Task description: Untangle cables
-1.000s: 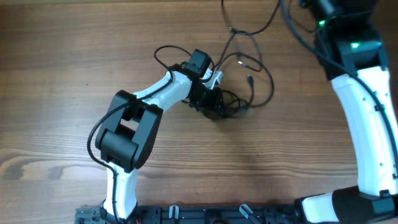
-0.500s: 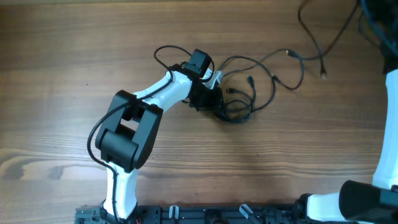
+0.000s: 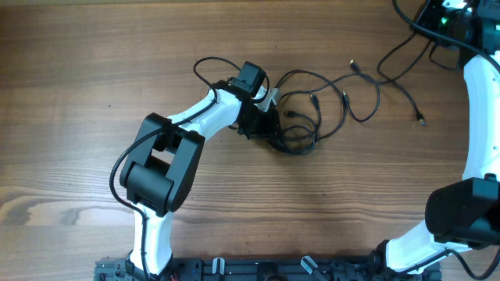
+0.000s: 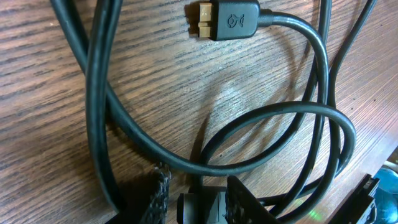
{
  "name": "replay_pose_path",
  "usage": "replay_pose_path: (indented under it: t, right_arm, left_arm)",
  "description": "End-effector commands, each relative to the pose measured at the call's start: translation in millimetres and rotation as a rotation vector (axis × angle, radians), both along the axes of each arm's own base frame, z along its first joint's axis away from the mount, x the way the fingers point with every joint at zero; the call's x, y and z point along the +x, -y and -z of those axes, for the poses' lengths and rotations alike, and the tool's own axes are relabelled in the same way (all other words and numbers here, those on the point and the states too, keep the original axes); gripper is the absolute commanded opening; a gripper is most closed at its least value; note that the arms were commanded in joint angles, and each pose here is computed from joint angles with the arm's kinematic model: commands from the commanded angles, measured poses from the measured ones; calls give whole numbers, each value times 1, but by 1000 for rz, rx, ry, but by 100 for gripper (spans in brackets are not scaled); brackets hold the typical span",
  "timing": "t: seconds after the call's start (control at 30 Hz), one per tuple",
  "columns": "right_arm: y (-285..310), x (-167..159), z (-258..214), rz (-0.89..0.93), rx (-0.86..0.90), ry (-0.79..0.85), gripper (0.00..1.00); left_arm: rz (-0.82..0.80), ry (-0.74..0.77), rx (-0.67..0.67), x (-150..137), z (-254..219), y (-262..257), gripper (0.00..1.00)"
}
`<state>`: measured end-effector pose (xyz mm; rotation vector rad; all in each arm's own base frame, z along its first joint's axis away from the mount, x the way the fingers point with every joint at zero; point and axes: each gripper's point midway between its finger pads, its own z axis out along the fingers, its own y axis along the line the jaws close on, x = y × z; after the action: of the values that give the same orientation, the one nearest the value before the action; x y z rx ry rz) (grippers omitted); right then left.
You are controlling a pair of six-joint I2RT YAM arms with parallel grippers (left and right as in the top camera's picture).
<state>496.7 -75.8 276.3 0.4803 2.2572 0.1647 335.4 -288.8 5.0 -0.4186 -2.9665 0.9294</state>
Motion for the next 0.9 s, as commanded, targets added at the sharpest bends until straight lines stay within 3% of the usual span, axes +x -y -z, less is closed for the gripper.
replay_pose_path:
  t: [0.0, 0.13, 0.23, 0.3, 0.4, 0.67, 0.7, 0.83, 0.87]
  right_arm:
    - [52, -14, -64, 269, -171, 137, 4]
    - [82, -35, -122, 426, -229, 275, 4]
    - [107, -53, -131, 525, -279, 276, 4]
    - [135, -71, -102, 670, -282, 170, 4]
    - [154, -75, -55, 731, -242, 32, 4]
    - [165, -44, 78, 644, -160, -270, 5]
    - [164, -41, 95, 623, -157, -307, 9]
    - [160, -37, 137, 592, -123, -398, 52]
    - [156, -36, 145, 575, -100, -414, 67]
  left_arm:
    - [-7, -17, 50, -3, 16, -5, 32]
    - [-7, -17, 50, -3, 16, -5, 32]
    - [-7, -16, 50, -3, 16, -5, 31]
    - [-9, -13, 56, -2, 17, -6, 32]
    - [-8, -14, 56, -2, 17, -6, 32]
    - [-9, -15, 57, -3, 17, -6, 36]
    - [-9, -15, 57, -3, 17, -6, 37]
    - [-9, -14, 57, -3, 17, -6, 40]
    - [-9, -15, 57, -3, 17, -6, 41]
